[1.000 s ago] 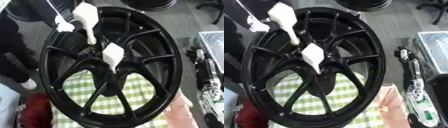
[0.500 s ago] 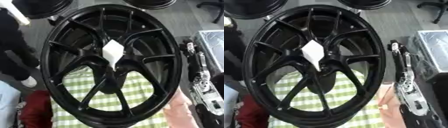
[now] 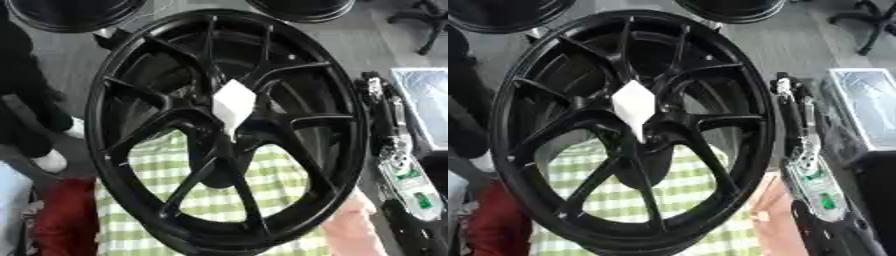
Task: Pull the pin out of the wheel hub.
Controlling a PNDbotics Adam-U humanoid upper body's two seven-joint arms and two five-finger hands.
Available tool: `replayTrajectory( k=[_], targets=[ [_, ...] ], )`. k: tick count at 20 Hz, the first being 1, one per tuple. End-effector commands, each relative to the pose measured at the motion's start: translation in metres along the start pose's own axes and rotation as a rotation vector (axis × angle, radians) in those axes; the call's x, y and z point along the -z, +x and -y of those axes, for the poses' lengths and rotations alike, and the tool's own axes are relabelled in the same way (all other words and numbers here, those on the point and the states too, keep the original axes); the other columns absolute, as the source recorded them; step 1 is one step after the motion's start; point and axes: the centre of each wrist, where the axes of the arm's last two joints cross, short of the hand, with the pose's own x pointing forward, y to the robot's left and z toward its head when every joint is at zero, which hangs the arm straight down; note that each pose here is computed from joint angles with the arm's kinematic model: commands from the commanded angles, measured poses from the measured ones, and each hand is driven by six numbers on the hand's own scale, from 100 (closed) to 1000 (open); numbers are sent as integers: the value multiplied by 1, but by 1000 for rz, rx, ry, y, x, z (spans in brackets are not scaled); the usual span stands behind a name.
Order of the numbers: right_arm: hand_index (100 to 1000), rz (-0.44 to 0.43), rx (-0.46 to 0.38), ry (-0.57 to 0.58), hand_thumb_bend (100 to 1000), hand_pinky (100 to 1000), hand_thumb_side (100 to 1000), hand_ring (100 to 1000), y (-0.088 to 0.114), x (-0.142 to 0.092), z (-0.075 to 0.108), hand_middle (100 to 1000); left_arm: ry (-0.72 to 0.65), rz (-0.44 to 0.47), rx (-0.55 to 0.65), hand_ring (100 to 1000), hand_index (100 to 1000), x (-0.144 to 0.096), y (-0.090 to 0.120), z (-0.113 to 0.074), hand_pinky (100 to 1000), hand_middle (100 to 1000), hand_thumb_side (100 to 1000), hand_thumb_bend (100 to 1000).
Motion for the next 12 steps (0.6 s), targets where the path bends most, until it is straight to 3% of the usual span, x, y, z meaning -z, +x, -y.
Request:
replayTrajectory(
  k=[1, 6, 7, 8, 9, 10, 11, 12],
  targets=[
    [778, 53, -10, -13, 100, 958, 716, 812, 14, 7, 7, 682, 101, -40, -31, 651, 390, -14, -14, -4, 610, 576, 100, 100],
    [778, 73, -9, -15, 100, 958, 710, 812, 19, 9, 8, 683, 137, -105, -148, 701, 489, -20, -44, 44, 633, 655, 107, 100],
    [778, 76, -8, -15, 100, 958, 708, 812, 19, 9, 8, 683, 139, -118, -164, 732, 546, -22, -49, 53, 653, 702, 141, 100],
    [778, 79, -7, -15, 100, 958, 708, 812, 20, 10, 8, 682, 136, -141, -177, 769, 662, -24, -54, 61, 683, 764, 165, 100],
    [778, 81, -5, -13, 100, 958, 708, 812, 21, 10, 7, 682, 135, -164, -182, 779, 689, -27, -58, 69, 691, 781, 172, 100],
    [778, 81, -4, -12, 100, 958, 708, 812, 21, 10, 7, 682, 136, -183, -181, 825, 808, -31, -61, 75, 732, 845, 260, 120],
    [778, 81, -3, -11, 100, 958, 709, 812, 21, 10, 7, 682, 143, -211, -181, 847, 871, -36, -65, 80, 761, 873, 416, 239],
    [778, 80, -3, -10, 100, 958, 709, 812, 21, 10, 7, 682, 150, -234, -179, 852, 887, -40, -69, 86, 767, 876, 481, 287]
  ],
)
